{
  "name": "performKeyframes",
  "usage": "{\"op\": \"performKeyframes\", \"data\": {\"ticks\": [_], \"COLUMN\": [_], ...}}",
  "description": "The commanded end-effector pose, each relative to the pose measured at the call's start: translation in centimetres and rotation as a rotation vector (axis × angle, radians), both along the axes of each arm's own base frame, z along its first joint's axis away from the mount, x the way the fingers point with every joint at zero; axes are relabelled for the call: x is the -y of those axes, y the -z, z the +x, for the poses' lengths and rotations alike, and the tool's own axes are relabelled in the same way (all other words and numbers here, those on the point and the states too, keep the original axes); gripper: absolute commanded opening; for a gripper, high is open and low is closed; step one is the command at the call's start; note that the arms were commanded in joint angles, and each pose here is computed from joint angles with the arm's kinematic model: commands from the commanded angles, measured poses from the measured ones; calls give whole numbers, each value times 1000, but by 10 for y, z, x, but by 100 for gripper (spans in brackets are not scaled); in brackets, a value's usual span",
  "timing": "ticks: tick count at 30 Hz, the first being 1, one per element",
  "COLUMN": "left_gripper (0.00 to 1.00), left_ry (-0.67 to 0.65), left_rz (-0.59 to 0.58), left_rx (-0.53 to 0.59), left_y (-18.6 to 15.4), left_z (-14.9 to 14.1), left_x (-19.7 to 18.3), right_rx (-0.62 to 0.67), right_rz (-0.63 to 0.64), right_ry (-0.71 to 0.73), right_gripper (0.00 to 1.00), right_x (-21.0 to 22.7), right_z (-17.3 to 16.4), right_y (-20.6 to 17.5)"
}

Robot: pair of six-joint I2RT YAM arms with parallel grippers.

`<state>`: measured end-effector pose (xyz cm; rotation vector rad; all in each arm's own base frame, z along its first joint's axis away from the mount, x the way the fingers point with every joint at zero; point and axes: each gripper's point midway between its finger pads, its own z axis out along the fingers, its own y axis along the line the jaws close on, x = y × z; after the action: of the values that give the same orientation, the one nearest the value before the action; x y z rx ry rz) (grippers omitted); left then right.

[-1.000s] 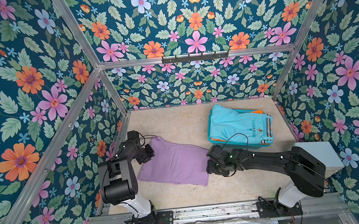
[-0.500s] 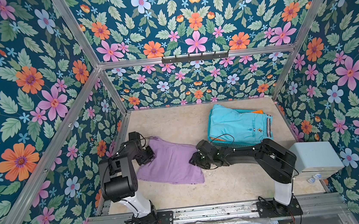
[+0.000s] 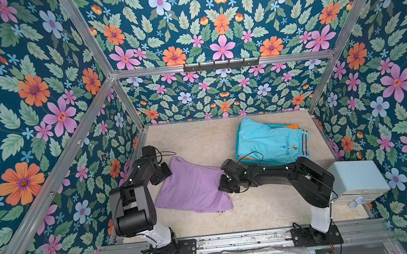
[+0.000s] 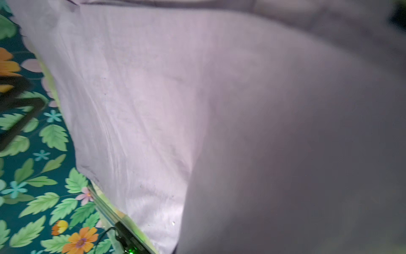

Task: Put the folded long pants in the basket
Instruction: Pick up the long pant at the center of the board.

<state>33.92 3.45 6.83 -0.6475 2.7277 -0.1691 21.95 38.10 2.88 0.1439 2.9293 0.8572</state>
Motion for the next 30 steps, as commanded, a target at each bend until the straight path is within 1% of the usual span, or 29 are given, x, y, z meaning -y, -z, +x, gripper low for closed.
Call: {"op": "performKeyframes", "data": {"ticks": [1,3,4,5,9,10,11,12,13,15,17,21,24,26,30], "left_gripper": [63,64,65,65,67,67,67,67,66,66,64,55,52,52,52], "left_ry": [20,23,41,51,181,213,233,247,250,248,253,263,301,314,326], "left_rz": [89,179,183,157,-155,-201,-208,-184,-165,-154,-154,-195,-221,-265,-311], "left_rx": [7,-24,-35,-39,-1,-17,-35,-54,-72,-92,-136,-221,-202,-181,-157], "left_y": [-8,-5,-2,3,28,32,36,41,45,51,60,79,75,70,62], "left_z": [-4,-12,-16,-20,-29,-33,-36,-38,-39,-40,-44,-56,-59,-59,-63], "left_x": [-12,-22,-20,-15,51,65,72,74,73,70,70,78,92,102,117], "right_rx": [-31,-37,-37,-36,-30,-30,-30,-30,-32,-10,-1,1,5,4,3], "right_rz": [-205,-221,-227,-232,-219,-219,-221,-221,-226,-199,-192,-180,-173,-172,-172], "right_ry": [-12,12,22,32,72,75,76,78,75,78,79,72,72,71,66], "right_gripper": [0,0,0,0,0,0,0,0,0,0,0,0,0,0,0], "right_x": [58,74,80,85,96,97,98,98,99,98,99,97,96,95,91], "right_z": [-23,-30,-33,-35,-38,-37,-37,-36,-36,-33,-34,-33,-33,-32,-31], "right_y": [15,19,20,21,24,24,24,24,25,12,9,4,3,2,0]}}
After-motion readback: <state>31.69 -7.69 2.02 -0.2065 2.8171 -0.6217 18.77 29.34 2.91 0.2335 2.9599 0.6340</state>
